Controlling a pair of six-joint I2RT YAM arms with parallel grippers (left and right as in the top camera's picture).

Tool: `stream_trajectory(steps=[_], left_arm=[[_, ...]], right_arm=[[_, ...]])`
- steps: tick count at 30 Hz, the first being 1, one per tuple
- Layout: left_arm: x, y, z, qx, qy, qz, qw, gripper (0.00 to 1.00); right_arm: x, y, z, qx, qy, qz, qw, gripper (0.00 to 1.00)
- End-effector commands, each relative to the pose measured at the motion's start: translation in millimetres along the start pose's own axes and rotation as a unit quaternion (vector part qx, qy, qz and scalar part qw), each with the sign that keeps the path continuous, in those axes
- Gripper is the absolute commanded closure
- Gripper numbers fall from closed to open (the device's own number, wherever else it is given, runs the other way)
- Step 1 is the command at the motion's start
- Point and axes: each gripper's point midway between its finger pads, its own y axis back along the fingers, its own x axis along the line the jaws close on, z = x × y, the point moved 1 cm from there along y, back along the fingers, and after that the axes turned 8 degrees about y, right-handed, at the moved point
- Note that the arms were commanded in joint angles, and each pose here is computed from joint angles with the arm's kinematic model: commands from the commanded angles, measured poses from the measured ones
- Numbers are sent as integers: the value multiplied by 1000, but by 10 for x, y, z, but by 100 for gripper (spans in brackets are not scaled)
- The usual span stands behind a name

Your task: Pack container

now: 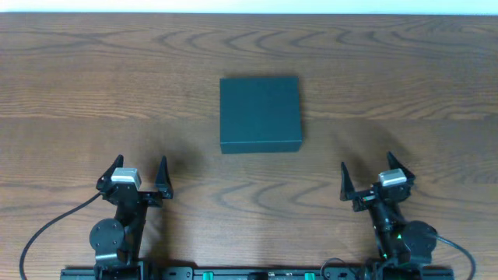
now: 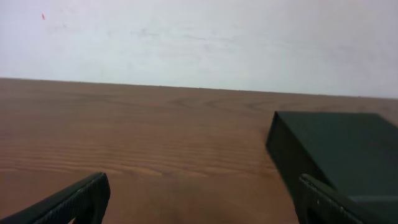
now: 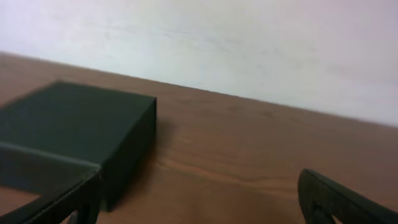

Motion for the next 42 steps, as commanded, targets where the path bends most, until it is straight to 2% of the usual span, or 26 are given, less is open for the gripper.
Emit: stream_trajectory(steps=[1,6,9,14,28,36,42], left_arm=[[46,-2,-166,31,-27,8,999,4],[42,-2,-164,31,-27,7,999,5],[42,-2,-164,31,-27,7,999,5],[42,-2,-164,31,-27,7,999,5],[107,7,-131,23,-26,21,999,5],[142,10,-124,22,-25,29,999,5],[142,10,-124,22,-25,29,999,5]], right_arm=[[6,-4,-30,6,71,0,997,1],[-53,-3,-49,13,69,-18,997,1],[-158,7,-93,25,32,-51,998,1],[-155,6,-94,23,-13,-51,998,1],[-155,14,-53,14,-10,-52,999,1],[123,-15,18,0,-7,8,1000,1],[118,-15,16,0,-7,6,1000,1]])
